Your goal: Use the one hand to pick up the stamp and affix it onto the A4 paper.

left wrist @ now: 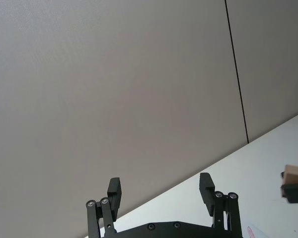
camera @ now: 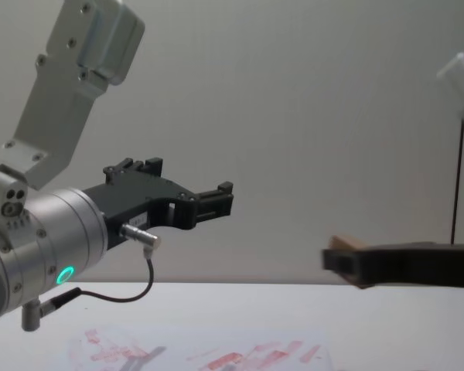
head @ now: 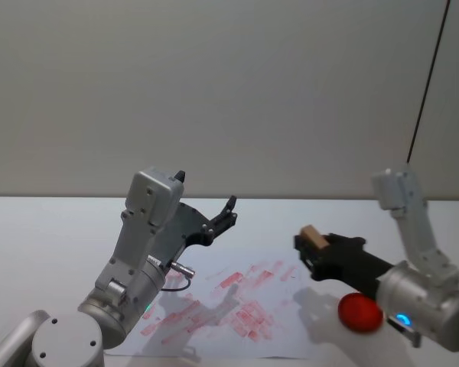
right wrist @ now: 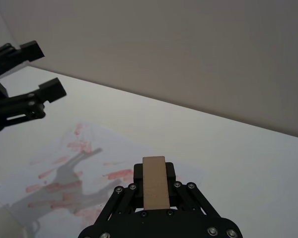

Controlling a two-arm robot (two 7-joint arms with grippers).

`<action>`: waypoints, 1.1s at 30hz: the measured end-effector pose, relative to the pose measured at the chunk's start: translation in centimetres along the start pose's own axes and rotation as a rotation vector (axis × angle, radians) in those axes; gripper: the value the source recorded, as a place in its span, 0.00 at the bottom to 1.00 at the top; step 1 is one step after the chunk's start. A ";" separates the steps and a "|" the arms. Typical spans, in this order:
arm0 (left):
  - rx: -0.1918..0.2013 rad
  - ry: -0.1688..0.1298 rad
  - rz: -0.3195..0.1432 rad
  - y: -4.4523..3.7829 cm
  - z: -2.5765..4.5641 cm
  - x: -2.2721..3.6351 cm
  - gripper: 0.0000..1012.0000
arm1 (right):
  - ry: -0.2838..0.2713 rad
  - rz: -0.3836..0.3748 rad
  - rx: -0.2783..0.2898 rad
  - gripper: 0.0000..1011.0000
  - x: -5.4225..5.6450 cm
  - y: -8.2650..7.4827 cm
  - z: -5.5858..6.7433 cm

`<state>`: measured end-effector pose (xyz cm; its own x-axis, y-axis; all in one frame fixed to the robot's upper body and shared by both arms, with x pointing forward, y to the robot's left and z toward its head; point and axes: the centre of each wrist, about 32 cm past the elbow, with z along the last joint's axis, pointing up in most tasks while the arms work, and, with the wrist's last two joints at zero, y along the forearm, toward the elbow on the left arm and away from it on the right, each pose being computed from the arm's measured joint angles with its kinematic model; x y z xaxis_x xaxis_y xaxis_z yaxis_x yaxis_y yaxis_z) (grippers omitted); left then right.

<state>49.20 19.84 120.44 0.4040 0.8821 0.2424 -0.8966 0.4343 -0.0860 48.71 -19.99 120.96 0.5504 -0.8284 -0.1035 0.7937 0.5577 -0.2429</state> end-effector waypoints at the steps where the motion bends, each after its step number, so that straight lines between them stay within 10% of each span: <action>1: 0.000 0.000 0.000 0.00 0.00 0.00 0.99 | -0.002 -0.007 0.000 0.22 0.2 -0.3 0.0; 16: 0.000 0.000 0.000 0.00 0.00 0.00 0.99 | -0.057 -0.105 -0.052 0.22 2.8 -4.2 -1.9; 33: 0.000 0.000 0.000 0.00 0.00 0.00 0.99 | -0.105 -0.130 -0.113 0.22 3.7 -4.6 -4.1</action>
<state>49.20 19.84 120.44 0.4041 0.8820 0.2424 -0.8966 0.4344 -0.0859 46.02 -25.84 117.70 0.4742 -0.8797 0.0355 0.8287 0.4324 -0.3554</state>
